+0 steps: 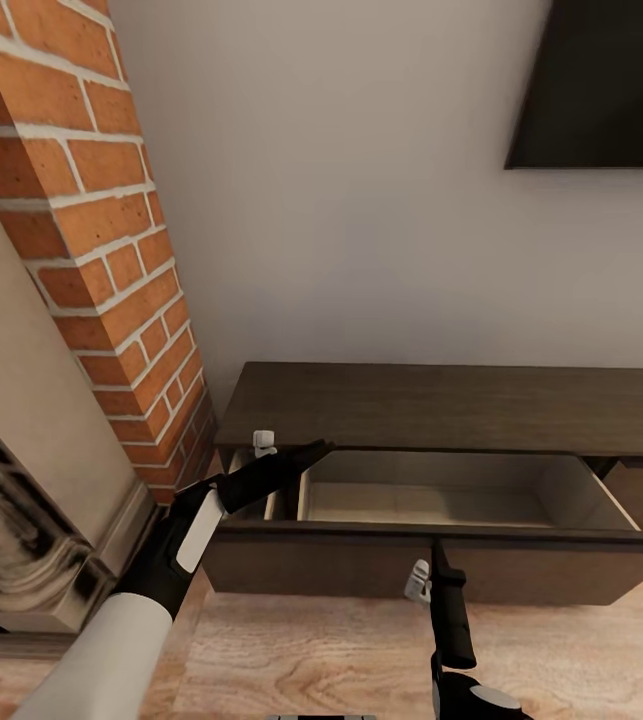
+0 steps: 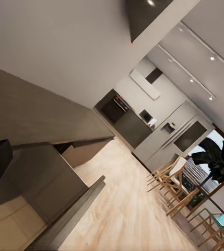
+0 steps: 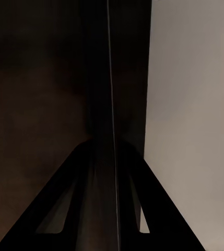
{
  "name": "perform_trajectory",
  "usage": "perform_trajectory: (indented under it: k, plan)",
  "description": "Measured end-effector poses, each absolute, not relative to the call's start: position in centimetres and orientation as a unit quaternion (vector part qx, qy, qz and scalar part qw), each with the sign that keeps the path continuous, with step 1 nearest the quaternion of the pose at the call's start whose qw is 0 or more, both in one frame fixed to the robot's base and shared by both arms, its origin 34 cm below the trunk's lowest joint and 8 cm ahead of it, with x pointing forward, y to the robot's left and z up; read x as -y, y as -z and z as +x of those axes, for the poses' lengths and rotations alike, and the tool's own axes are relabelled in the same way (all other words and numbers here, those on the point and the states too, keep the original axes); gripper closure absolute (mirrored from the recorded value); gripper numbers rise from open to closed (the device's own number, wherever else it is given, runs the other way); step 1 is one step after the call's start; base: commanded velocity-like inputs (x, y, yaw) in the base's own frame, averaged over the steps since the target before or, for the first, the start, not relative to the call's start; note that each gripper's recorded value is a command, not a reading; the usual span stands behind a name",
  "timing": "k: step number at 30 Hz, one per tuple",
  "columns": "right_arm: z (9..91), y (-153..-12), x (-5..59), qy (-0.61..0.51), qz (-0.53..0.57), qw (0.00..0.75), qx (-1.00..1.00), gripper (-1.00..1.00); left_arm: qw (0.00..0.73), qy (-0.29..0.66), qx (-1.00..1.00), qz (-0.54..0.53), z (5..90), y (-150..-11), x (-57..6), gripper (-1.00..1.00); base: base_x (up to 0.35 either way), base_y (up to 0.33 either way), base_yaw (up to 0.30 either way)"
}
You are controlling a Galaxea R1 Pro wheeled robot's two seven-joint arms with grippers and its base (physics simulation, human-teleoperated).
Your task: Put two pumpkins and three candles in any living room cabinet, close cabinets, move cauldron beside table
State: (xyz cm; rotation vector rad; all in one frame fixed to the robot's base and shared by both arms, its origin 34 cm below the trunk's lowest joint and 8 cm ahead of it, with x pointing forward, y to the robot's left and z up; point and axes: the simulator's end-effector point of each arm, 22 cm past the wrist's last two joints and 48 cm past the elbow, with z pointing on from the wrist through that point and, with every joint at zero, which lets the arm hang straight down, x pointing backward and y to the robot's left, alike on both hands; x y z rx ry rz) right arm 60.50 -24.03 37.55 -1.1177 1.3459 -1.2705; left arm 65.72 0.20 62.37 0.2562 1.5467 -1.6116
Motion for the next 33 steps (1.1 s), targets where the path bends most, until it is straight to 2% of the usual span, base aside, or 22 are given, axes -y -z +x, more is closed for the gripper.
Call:
perform_trajectory:
  k: [33]
  plan:
    - [61.8,-37.6,24.1,0.511,-0.463,0.468,-0.552,1.0,0.428,0.647,-0.625,0.089,65.0,-61.1,-0.5,-1.0,0.0,0.0,0.0]
